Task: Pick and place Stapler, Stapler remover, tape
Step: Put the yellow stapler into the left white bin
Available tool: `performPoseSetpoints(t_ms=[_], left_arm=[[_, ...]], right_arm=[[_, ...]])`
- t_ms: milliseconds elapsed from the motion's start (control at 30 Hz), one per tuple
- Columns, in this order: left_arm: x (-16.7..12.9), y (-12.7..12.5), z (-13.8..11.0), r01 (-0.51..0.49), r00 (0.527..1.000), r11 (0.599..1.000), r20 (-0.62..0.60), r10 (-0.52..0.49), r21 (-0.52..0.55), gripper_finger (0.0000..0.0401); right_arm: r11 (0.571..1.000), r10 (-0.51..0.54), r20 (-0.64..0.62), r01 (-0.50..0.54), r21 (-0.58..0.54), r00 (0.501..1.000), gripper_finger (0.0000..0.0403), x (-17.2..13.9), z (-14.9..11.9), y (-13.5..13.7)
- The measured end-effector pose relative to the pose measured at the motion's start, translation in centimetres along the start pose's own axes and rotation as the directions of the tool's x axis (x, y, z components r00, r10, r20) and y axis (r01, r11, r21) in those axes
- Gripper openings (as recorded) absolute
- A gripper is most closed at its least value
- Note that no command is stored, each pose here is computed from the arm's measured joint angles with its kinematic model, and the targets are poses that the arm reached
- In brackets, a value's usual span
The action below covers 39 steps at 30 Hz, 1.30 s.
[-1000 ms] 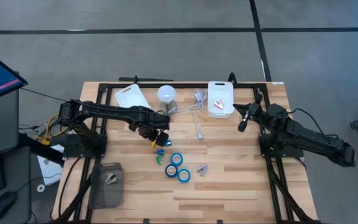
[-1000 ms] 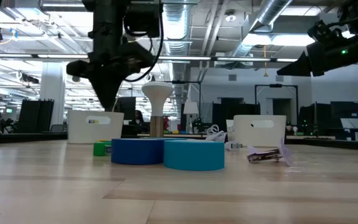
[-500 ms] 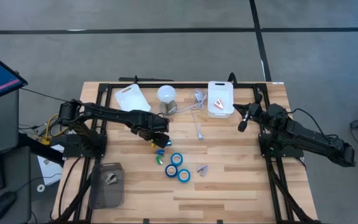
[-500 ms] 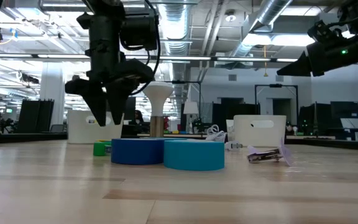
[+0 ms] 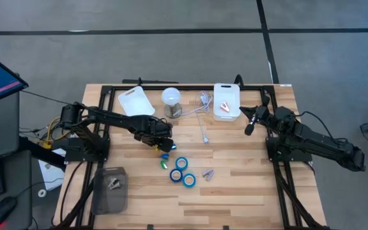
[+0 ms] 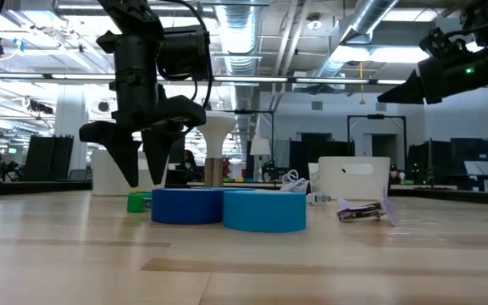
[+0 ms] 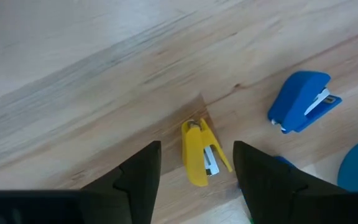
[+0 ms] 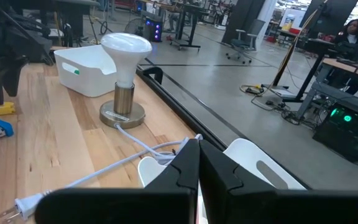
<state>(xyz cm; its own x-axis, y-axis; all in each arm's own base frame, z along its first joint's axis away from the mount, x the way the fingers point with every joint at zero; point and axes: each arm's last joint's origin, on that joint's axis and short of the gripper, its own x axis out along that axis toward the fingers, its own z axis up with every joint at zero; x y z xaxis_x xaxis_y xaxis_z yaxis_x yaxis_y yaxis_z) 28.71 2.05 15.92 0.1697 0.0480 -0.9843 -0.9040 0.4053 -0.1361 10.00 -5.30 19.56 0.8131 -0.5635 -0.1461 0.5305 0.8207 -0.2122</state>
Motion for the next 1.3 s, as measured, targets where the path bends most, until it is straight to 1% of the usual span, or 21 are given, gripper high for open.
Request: performPoseSetpoints(t_ms=[267,567,700,833,1000,1100,1200,1300], left_arm=[[0.1,-0.1,0.0,0.005,1.0,1.0,0.003,-0.005,0.0,0.0189],[2.2,-0.3,-0.1,-0.047,0.998,0.999,-0.039,0.048,0.007,0.0185],[2.4,-0.3,-0.1,-0.051,0.998,0.999,-0.041,0.051,0.007,0.0176],[2.4,-0.3,-0.1,-0.056,0.998,0.998,-0.042,0.056,0.007,0.0147],[2.5,-0.2,-0.1,-0.069,0.997,0.998,-0.035,0.069,0.008,0.009],[2.5,-0.2,-0.1,-0.068,0.997,0.998,-0.032,0.068,0.007,0.0063],[2.5,-0.2,-0.1,-0.061,0.998,0.998,-0.029,0.061,0.007,0.0049],[2.5,-0.3,-0.1,-0.058,0.998,0.998,-0.028,0.059,0.007,0.0051]], right_arm=[[1.0,0.0,0.0,0.0,0.0,1.0,0.0,0.0,0.0,0.0],[1.0,-0.001,-0.001,0.001,0.0,1.0,0.0,0.0,0.0,0.0],[1.0,-0.001,0.0,0.001,0.0,1.0,0.0,0.0,0.0,0.0],[1.0,-0.001,0.0,0.001,0.0,1.0,0.0,0.0,0.0,0.0],[1.0,-0.001,0.0,0.001,-0.001,1.0,0.0,0.0,0.0,0.0],[1.0,-0.001,-0.001,0.001,-0.001,1.0,0.0,0.0,0.0,0.0],[1.0,-0.001,0.0,0.001,-0.001,1.0,0.0,0.0,0.0,0.0],[1.0,-0.001,0.0,0.001,-0.001,1.0,0.0,0.0,0.0,0.0]])
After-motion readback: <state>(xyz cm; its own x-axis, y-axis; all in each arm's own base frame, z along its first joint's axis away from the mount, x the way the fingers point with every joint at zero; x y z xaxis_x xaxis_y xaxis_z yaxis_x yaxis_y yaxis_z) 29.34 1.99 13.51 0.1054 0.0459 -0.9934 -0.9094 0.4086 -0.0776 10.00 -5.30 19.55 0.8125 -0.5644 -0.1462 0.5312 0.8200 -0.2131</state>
